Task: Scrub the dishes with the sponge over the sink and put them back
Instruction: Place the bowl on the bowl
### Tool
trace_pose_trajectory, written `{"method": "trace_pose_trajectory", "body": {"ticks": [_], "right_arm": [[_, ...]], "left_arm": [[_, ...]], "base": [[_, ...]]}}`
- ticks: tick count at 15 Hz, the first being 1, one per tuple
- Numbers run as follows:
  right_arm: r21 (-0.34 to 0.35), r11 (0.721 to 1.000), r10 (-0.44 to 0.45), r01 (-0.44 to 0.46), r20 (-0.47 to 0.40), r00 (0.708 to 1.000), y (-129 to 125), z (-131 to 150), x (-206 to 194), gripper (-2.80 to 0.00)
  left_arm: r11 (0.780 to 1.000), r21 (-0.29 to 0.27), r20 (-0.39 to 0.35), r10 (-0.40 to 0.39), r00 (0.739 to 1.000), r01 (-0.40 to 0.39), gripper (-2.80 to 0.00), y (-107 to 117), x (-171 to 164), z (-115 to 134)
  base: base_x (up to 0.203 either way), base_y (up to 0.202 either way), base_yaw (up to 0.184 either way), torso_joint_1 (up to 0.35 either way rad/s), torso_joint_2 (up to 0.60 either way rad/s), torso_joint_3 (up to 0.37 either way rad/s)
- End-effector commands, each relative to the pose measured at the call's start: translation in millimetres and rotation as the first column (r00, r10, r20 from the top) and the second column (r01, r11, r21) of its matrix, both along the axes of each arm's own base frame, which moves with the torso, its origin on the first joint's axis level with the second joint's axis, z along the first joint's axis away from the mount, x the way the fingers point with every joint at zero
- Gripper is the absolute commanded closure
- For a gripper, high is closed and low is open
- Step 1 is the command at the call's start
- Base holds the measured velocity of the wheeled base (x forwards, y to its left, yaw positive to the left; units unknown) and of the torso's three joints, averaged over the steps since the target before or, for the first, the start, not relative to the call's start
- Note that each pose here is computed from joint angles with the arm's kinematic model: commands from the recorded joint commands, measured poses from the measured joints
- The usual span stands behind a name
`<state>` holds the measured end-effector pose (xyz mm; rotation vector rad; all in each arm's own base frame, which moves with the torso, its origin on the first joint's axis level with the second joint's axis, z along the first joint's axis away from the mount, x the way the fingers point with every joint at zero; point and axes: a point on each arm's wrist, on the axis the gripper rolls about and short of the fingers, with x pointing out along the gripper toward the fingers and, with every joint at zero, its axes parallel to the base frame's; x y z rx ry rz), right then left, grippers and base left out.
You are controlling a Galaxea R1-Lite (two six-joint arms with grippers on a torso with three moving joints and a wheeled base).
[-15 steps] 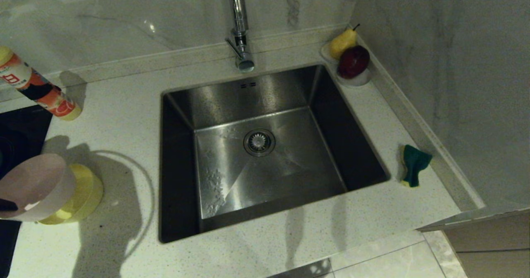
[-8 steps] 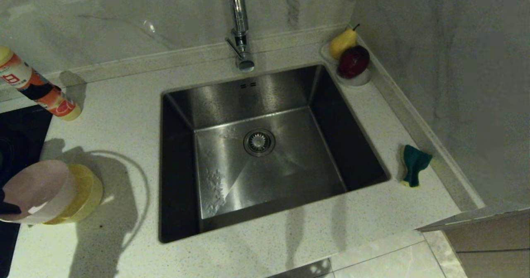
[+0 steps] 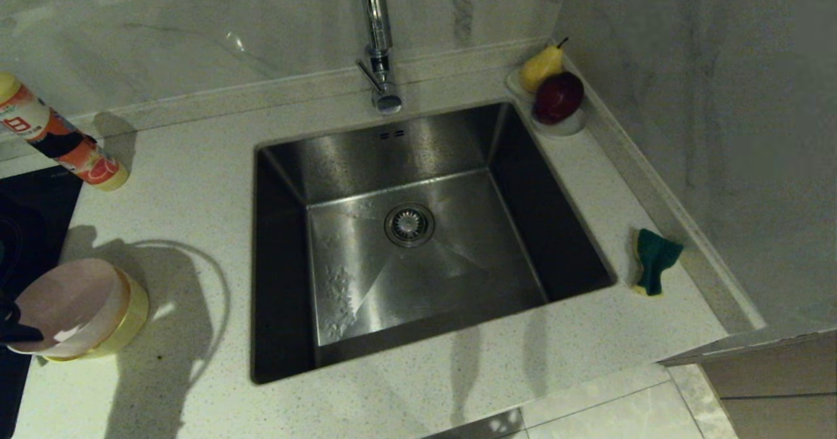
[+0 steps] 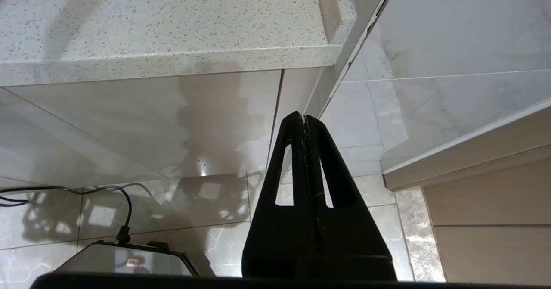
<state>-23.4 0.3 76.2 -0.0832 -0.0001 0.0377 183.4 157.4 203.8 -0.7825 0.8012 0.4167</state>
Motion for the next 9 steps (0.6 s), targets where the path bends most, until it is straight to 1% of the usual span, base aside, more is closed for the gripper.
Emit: {"method": "trace_pose_trajectory", "body": {"ticks": [1, 4, 9], "right_arm": [[-0.001, 1.000, 0.001, -0.001, 0.002, 1.000, 0.0, -0.1, -0.2, 0.00], [-0.001, 1.000, 0.001, -0.001, 0.003, 1.000, 0.0, -0.1, -0.3, 0.00], [-0.001, 1.000, 0.001, -0.001, 0.002, 1.000, 0.0, -0.1, -0.1, 0.00]], "left_arm": [[1.000, -0.015, 0.033, -0.018, 0.999, 0.018, 0.00, -4.9, -4.3, 4.5], [1.000, -0.010, 0.032, -0.020, 0.999, 0.020, 0.00, -4.0, -3.4, 3.1], [1.000, 0.022, 0.036, -0.005, 0.999, 0.004, 0.00, 0.9, 1.2, 0.8]], "base": [[0.000, 0.000, 0.000, 0.000, 0.00, 0.000], [0.000, 0.000, 0.000, 0.000, 0.00, 0.000], [0.000, 0.000, 0.000, 0.000, 0.00, 0.000]]}}
